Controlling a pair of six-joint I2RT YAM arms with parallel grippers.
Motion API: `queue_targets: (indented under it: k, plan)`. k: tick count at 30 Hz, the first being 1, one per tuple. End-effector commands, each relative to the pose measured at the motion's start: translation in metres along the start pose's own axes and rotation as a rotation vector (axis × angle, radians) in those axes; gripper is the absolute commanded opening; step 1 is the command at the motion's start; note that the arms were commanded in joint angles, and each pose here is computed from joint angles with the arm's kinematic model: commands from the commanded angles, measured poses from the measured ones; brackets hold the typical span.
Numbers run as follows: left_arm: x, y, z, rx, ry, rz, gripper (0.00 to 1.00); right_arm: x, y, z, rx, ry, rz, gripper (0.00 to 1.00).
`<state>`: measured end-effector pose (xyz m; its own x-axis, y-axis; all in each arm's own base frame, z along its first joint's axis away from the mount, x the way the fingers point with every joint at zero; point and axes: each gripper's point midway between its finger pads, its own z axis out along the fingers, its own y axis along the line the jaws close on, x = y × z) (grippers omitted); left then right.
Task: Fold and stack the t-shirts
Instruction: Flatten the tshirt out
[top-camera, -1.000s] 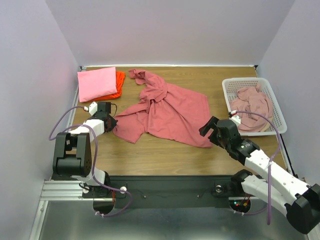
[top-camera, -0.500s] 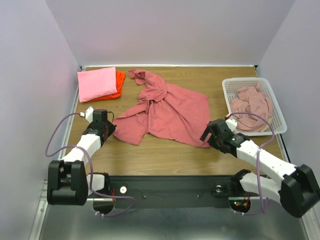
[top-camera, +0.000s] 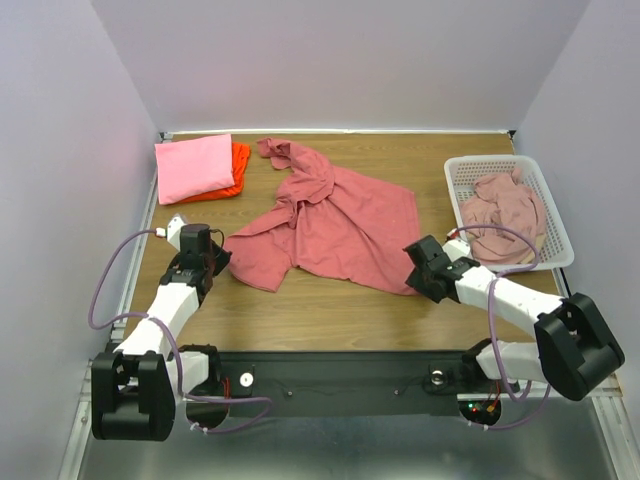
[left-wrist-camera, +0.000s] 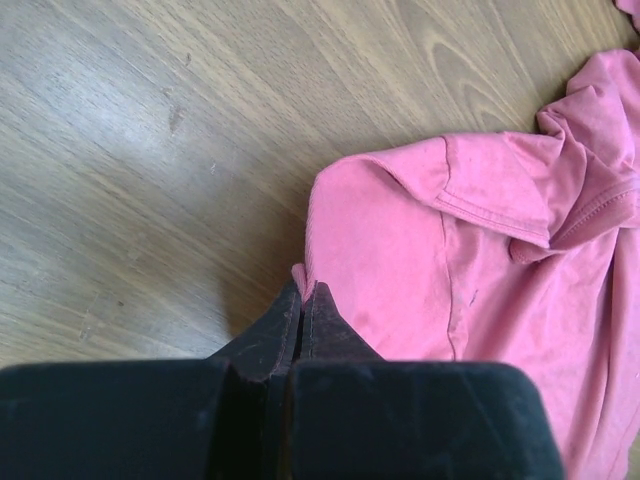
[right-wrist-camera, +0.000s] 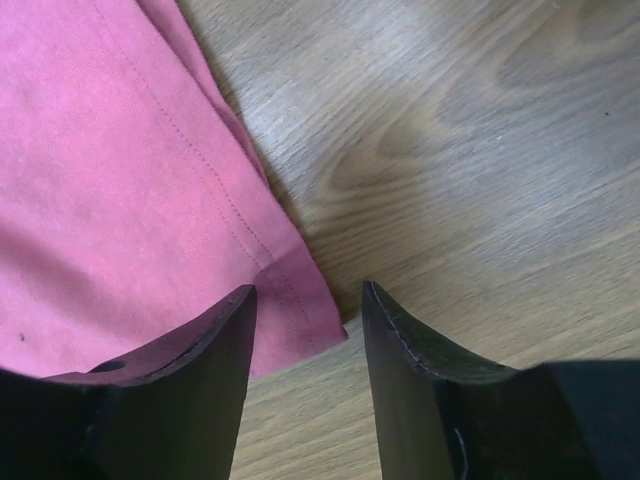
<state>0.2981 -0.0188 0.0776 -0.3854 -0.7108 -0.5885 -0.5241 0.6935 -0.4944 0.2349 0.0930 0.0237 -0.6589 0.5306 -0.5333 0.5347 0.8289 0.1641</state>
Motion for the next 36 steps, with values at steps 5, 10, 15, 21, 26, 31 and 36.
queue_targets:
  k: [5, 10, 15, 21, 26, 31, 36]
  plan:
    - [-0.002, -0.004, -0.006, 0.026, -0.011, -0.015, 0.0, -0.008, 0.007, 0.002, -0.042, -0.051, 0.074, 0.49]
    - [-0.003, -0.002, -0.007, 0.024, -0.022, -0.018, 0.0, 0.007, 0.019, 0.008, -0.073, 0.028, 0.046, 0.47]
    - [-0.002, 0.002, -0.008, 0.01, -0.024, -0.023, 0.0, 0.015, 0.027, 0.007, -0.098, 0.076, 0.037, 0.33]
    - [-0.003, 0.002, -0.009, 0.01, -0.028, -0.025, 0.0, 0.017, 0.027, 0.006, -0.109, 0.088, 0.028, 0.2]
    - [-0.005, -0.001, -0.012, 0.023, -0.034, -0.016, 0.0, 0.006, 0.036, 0.002, -0.127, 0.057, 0.015, 0.0]
    - [-0.017, -0.02, -0.026, 0.102, -0.053, -0.007, 0.0, -0.036, 0.062, -0.03, -0.245, -0.063, 0.037, 0.0]
    - [-0.061, -0.066, -0.07, 0.247, -0.146, -0.019, 0.0, -0.107, 0.084, -0.097, -0.402, -0.291, 0.07, 0.0]
